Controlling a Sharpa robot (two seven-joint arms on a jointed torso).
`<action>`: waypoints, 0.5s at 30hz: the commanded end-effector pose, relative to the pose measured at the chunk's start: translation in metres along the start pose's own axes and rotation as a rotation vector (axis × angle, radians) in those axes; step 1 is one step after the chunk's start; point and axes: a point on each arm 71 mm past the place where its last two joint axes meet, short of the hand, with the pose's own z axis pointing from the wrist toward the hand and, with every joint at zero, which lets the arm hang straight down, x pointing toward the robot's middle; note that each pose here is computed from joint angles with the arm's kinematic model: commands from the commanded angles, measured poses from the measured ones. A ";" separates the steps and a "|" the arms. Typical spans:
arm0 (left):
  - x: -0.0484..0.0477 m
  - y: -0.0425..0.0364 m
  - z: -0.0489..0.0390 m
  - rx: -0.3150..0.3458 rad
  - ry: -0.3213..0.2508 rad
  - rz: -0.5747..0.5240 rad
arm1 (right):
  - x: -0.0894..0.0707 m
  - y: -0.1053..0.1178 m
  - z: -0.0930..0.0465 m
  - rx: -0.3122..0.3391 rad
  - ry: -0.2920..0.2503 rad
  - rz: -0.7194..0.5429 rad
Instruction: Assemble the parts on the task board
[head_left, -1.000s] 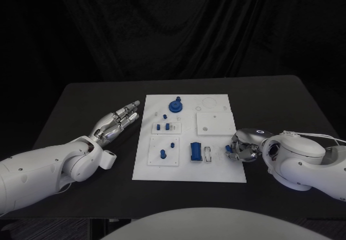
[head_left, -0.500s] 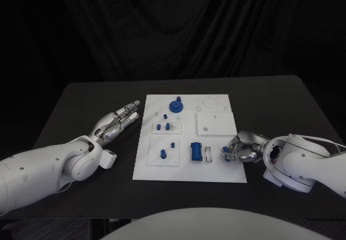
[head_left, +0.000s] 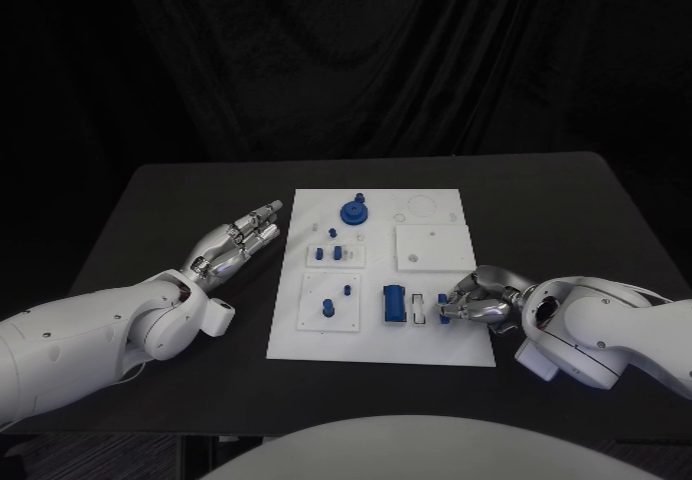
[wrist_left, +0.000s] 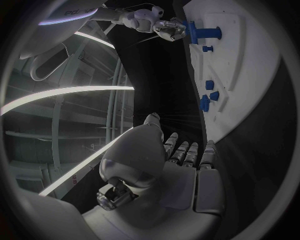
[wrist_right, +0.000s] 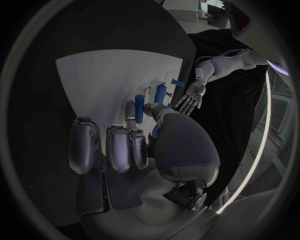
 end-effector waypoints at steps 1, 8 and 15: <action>0.0012 -0.0088 -0.0005 0.131 0.010 -0.008 | 0.001 0.003 0.001 -0.012 -0.005 0.046; 0.0012 -0.0083 -0.0002 0.125 0.010 -0.008 | 0.003 0.008 0.004 -0.027 0.003 0.041; 0.0013 -0.0080 0.0000 0.121 0.011 -0.008 | 0.006 0.012 0.008 -0.030 0.031 0.025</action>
